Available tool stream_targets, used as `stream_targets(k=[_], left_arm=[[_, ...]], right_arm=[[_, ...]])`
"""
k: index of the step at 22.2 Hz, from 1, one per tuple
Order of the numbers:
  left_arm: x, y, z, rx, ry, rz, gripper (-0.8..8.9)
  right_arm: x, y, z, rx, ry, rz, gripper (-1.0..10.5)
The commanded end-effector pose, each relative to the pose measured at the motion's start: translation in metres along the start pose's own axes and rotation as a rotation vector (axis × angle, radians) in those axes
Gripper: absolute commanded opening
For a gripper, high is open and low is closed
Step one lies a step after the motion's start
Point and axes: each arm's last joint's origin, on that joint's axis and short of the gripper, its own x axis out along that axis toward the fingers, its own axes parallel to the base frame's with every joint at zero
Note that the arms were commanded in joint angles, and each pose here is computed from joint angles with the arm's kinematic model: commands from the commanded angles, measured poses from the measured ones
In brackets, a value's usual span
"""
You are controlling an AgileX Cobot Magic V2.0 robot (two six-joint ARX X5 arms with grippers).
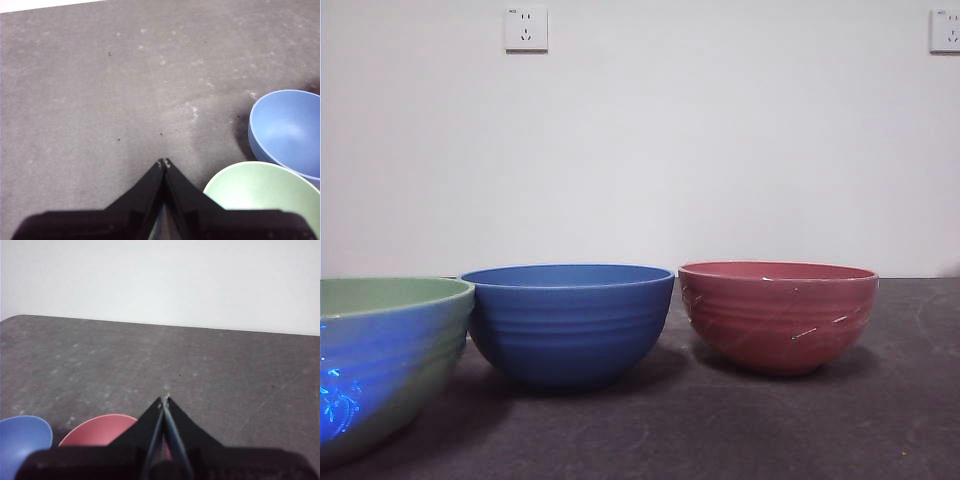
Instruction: Pick up the green bowl on the top,put the green bowl on the left,pick up the red bowl in the middle,put the red bowl on the right
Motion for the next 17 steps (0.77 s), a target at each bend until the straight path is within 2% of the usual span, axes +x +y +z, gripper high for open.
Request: stream_targets(k=[1,2,3,6,7,10,17], left_arm=[[-0.006,0.001,-0.003,0.003,-0.033,0.004,-0.04],[-0.016,0.005,-0.006,0.085,-0.085,0.069,-0.03],[-0.027,0.008,-0.01,0.079,-0.148,0.099,-0.03],[-0.049,0.013,-0.022,-0.037,-0.393,0.237,-0.03],[-0.046,0.014,-0.028,-0.052,-0.439,0.28,-0.03],[-0.02,0.018,-0.04,-0.066,-0.404,0.32,-0.03],[0.046,0.021,-0.08,-0.047,-0.348,0.188,-0.03]], right_arm=[[0.001,0.0,-0.001,0.011,-0.003,-0.004,0.0],[0.001,0.0,-0.001,0.011,0.001,-0.003,0.0],[0.001,0.0,-0.001,0.011,0.002,-0.002,0.0],[0.001,0.0,-0.002,0.009,0.015,-0.003,0.0],[0.002,0.0,-0.003,0.009,0.022,-0.003,0.0],[0.001,0.0,-0.005,0.007,0.04,-0.003,0.0],[0.001,0.0,-0.006,0.004,0.055,-0.002,0.0]])
